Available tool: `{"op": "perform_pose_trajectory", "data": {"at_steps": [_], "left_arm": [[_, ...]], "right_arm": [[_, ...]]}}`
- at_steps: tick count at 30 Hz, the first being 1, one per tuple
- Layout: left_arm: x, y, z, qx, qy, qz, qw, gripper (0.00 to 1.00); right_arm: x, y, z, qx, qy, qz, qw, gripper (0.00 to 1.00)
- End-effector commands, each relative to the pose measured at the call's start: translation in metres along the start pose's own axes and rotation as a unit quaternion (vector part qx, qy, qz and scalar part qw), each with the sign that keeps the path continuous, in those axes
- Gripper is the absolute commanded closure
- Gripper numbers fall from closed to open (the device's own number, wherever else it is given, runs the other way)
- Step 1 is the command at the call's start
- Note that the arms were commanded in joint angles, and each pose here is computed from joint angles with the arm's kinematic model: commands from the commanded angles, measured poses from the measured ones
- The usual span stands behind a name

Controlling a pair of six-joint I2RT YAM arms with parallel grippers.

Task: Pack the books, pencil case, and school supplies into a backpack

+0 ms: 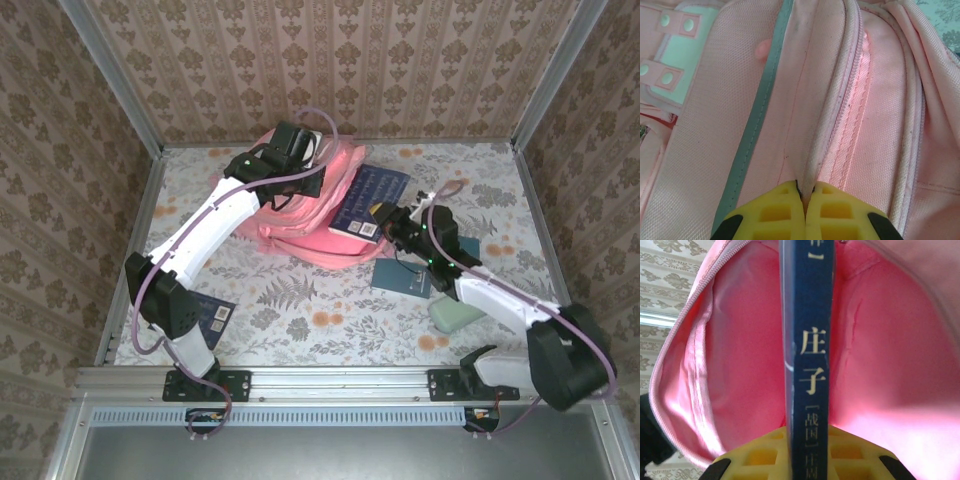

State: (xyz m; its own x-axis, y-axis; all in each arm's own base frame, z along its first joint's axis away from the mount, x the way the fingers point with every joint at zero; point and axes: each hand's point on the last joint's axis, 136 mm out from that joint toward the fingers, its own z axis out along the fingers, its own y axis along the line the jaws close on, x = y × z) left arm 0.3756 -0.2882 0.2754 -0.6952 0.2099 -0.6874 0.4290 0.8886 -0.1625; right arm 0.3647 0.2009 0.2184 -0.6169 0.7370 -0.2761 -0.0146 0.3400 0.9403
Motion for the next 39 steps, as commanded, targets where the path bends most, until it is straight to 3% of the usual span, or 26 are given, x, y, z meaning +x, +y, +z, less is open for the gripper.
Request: {"op": "perform_pose_trajectory", "data": {"at_steps": [1, 12, 21, 22, 25, 27, 31, 34, 39], "left_arm": [[-0.05, -0.024, -0.038, 0.048, -0.09, -0.028, 0.994, 1.0], [-0.06, -0.031, -0.043, 0.062, -0.1, -0.033, 0.993, 1.0], [-0.058, -0.029, -0.041, 0.06, -0.096, -0.035, 0.993, 1.0], [-0.057, -0.028, -0.041, 0.06, -0.094, -0.035, 0.993, 1.0], [-0.054, -0.024, -0.038, 0.058, -0.09, -0.039, 0.993, 1.0], [-0.053, -0.02, -0.037, 0.056, -0.09, -0.043, 0.993, 1.0], [-0.05, -0.01, -0.031, 0.052, -0.085, -0.051, 0.994, 1.0], [-0.048, -0.001, -0.026, 0.047, -0.08, -0.057, 0.994, 1.0], [-0.042, 0.011, -0.016, 0.042, -0.072, -0.068, 0.994, 1.0]], "right_arm": [[-0.01, 0.051, 0.02, -0.086, -0.02, 0.009, 0.996, 1.0], [0.02, 0.037, 0.136, -0.079, -0.026, 0.05, 0.995, 1.0], [0.036, -0.004, 0.212, -0.001, 0.0, 0.05, 0.999, 1.0], [0.039, -0.011, 0.218, 0.018, 0.007, 0.047, 0.999, 0.97], [0.044, -0.017, 0.222, 0.031, 0.024, 0.041, 0.998, 0.56], [0.046, -0.018, 0.219, 0.043, 0.033, 0.028, 0.998, 0.41], [0.044, -0.023, 0.202, 0.064, 0.049, 0.012, 0.997, 0.28], [0.042, -0.031, 0.185, 0.08, 0.061, 0.012, 0.995, 0.11], [0.027, -0.04, 0.143, 0.1, 0.053, -0.004, 0.994, 0.1]]}}
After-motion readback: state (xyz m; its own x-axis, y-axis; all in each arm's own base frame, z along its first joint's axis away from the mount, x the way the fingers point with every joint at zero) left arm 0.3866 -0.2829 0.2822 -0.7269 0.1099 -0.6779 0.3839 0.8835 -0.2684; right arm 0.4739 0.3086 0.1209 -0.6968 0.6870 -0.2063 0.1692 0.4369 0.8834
